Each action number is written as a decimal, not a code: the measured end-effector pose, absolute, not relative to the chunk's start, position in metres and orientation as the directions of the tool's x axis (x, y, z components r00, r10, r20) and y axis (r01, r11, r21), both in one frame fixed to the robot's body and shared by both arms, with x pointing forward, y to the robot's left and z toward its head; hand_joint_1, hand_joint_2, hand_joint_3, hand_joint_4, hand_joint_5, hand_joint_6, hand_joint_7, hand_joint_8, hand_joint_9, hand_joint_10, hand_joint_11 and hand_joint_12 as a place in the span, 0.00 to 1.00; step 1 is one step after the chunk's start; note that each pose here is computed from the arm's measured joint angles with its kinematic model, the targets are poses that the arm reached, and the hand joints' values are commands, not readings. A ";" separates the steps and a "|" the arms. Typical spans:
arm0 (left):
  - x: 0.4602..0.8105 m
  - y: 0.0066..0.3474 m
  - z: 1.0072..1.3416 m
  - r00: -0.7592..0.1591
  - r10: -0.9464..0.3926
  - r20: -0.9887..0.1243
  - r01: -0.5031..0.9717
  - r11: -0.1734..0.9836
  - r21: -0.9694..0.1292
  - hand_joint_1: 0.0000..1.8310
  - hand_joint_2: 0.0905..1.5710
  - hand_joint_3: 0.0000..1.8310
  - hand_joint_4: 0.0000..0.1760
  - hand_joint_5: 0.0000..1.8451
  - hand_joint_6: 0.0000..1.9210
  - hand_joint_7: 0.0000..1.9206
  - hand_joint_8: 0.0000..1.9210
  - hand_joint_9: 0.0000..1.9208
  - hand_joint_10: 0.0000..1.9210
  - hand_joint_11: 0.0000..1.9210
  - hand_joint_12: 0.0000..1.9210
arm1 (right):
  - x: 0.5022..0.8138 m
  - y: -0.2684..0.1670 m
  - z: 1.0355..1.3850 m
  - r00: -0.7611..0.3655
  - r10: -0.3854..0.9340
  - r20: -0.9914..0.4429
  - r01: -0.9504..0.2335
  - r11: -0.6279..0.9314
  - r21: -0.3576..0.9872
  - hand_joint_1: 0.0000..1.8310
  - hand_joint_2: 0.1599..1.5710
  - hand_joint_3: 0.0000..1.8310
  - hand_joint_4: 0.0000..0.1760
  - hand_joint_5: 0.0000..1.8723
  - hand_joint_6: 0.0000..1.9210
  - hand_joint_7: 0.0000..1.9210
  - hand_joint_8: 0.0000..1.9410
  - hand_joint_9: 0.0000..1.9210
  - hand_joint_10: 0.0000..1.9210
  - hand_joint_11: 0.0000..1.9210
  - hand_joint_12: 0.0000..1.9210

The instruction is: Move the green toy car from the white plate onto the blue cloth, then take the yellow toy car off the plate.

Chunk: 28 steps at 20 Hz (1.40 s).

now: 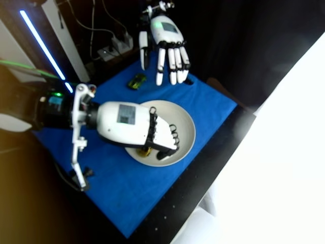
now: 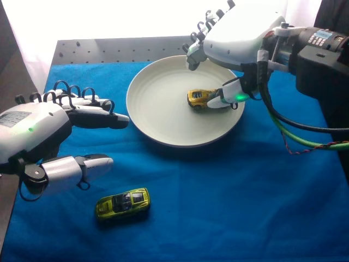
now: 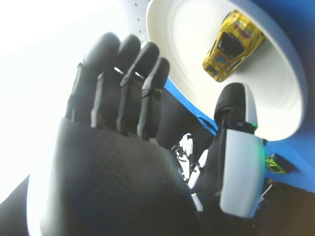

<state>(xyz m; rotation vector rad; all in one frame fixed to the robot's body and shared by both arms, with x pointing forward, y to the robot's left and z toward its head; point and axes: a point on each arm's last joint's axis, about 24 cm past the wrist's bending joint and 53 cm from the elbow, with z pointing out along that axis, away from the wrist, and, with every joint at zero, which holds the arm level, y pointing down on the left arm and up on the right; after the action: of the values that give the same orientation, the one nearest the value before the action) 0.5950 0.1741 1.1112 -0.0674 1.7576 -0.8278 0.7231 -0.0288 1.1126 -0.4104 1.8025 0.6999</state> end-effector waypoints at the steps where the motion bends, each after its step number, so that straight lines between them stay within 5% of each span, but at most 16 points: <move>1: 0.595 0.174 1.111 -0.362 -0.440 -0.822 0.354 0.751 -0.558 0.38 0.76 0.00 0.72 0.33 0.00 0.19 0.00 0.15 0.01 0.00 0.46 | 0.723 -0.029 1.111 -0.337 0.060 -0.940 -0.589 0.765 0.260 0.43 0.57 0.00 0.00 0.34 0.10 0.37 0.13 0.27 0.40 0.13 0.84; 4: 0.595 0.174 1.111 -0.362 -0.440 -0.822 0.354 0.751 -0.558 0.35 0.76 0.00 0.78 0.33 0.00 0.19 0.00 0.14 0.00 0.00 0.43 | 0.722 -0.028 1.107 -0.345 0.052 -0.937 -0.588 0.766 0.259 0.43 0.57 0.00 0.00 0.38 0.08 0.41 0.06 0.29 0.36 0.14 0.83; 6: 0.595 0.174 1.111 -0.363 -0.440 -0.822 0.354 0.751 -0.558 0.36 0.76 0.00 0.71 0.33 0.00 0.19 0.00 0.15 0.00 0.00 0.45 | 0.721 -0.028 1.101 -0.353 0.046 -0.934 -0.586 0.768 0.259 0.43 0.56 0.00 0.00 0.41 0.10 0.43 0.05 0.28 0.40 0.14 0.85; 8: 0.595 0.174 1.112 -0.361 -0.441 -0.822 0.354 0.750 -0.558 0.35 0.77 0.00 0.78 0.33 0.00 0.18 0.00 0.15 0.00 0.00 0.47 | 0.720 -0.027 1.098 -0.359 0.040 -0.932 -0.586 0.768 0.259 0.42 0.57 0.00 0.00 0.38 0.11 0.43 0.02 0.30 0.32 0.13 0.82; 9: 0.595 0.174 1.112 -0.362 -0.440 -0.822 0.354 0.750 -0.558 0.35 0.77 0.00 0.67 0.33 0.00 0.19 0.00 0.15 0.00 0.00 0.46 | 0.721 -0.028 1.097 -0.359 0.039 -0.932 -0.585 0.769 0.257 0.43 0.58 0.00 0.00 0.38 0.05 0.43 0.01 0.32 0.26 0.13 0.80; 10: 0.595 0.174 1.112 -0.361 -0.441 -0.822 0.355 0.749 -0.559 0.35 0.77 0.00 0.67 0.33 0.00 0.19 0.00 0.15 0.00 0.00 0.46 | 0.722 -0.029 1.097 -0.358 0.039 -0.933 -0.583 0.771 0.256 0.43 0.58 0.00 0.00 0.38 0.05 0.43 0.01 0.32 0.26 0.13 0.80; 13: 0.594 0.173 1.111 -0.363 -0.444 -0.819 0.355 0.747 -0.562 0.38 0.77 0.00 0.66 0.33 0.00 0.18 0.00 0.15 0.00 0.00 0.45 | 0.723 -0.029 1.096 -0.360 0.039 -0.932 -0.580 0.773 0.256 0.44 0.60 0.00 0.00 0.37 0.01 0.46 0.01 0.34 0.39 0.19 0.84; 15: 0.594 0.171 1.111 -0.364 -0.445 -0.818 0.356 0.745 -0.564 0.36 0.77 0.00 0.66 0.32 0.00 0.18 0.00 0.14 0.00 0.00 0.45 | 0.724 -0.028 1.095 -0.363 0.037 -0.931 -0.579 0.774 0.257 0.45 0.61 0.00 0.00 0.36 0.00 0.44 0.00 0.32 0.34 0.17 0.80; 16: 0.593 0.171 1.111 -0.365 -0.445 -0.818 0.356 0.745 -0.564 0.32 0.78 0.00 0.82 0.31 0.00 0.17 0.00 0.13 0.00 0.00 0.40 | 0.725 -0.029 1.094 -0.364 0.036 -0.931 -0.577 0.776 0.256 0.44 0.61 0.00 0.00 0.37 0.00 0.43 0.00 0.32 0.29 0.15 0.79; 17: 0.594 0.171 1.111 -0.365 -0.446 -0.818 0.355 0.745 -0.565 0.30 0.78 0.00 0.87 0.30 0.00 0.17 0.00 0.12 0.01 0.00 0.33 | 0.725 -0.029 1.094 -0.365 0.037 -0.930 -0.576 0.776 0.256 0.44 0.62 0.00 0.00 0.37 0.00 0.44 0.00 0.33 0.30 0.16 0.81; 21: 0.594 0.171 1.111 -0.364 -0.446 -0.818 0.356 0.745 -0.565 0.30 0.80 0.00 0.75 0.30 0.00 0.17 0.00 0.12 0.00 0.00 0.27 | 0.726 -0.030 1.093 -0.365 0.036 -0.930 -0.574 0.778 0.255 0.46 0.61 0.00 0.00 0.39 0.00 0.46 0.01 0.35 0.35 0.19 0.80; 27: 0.594 0.171 1.111 -0.365 -0.447 -0.817 0.355 0.744 -0.566 0.30 0.79 0.00 0.93 0.29 0.00 0.17 0.00 0.12 0.00 0.00 0.28 | 0.725 -0.026 1.089 -0.373 0.032 -0.927 -0.575 0.776 0.258 0.46 0.62 0.00 0.00 0.42 0.00 0.49 0.02 0.33 0.47 0.20 0.86; 28: 0.594 0.171 1.111 -0.365 -0.447 -0.817 0.355 0.744 -0.566 0.30 0.79 0.00 0.89 0.29 0.00 0.17 0.00 0.12 0.00 0.00 0.26 | 0.725 -0.027 1.088 -0.375 0.029 -0.926 -0.574 0.778 0.257 0.45 0.62 0.00 0.00 0.43 0.01 0.49 0.01 0.32 0.46 0.20 0.85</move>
<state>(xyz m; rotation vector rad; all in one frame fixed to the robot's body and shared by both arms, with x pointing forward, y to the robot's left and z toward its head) 0.5936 0.1713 1.1110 -0.0726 1.7553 -0.8387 0.7250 -0.0270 1.0878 -0.4169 1.8590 0.6778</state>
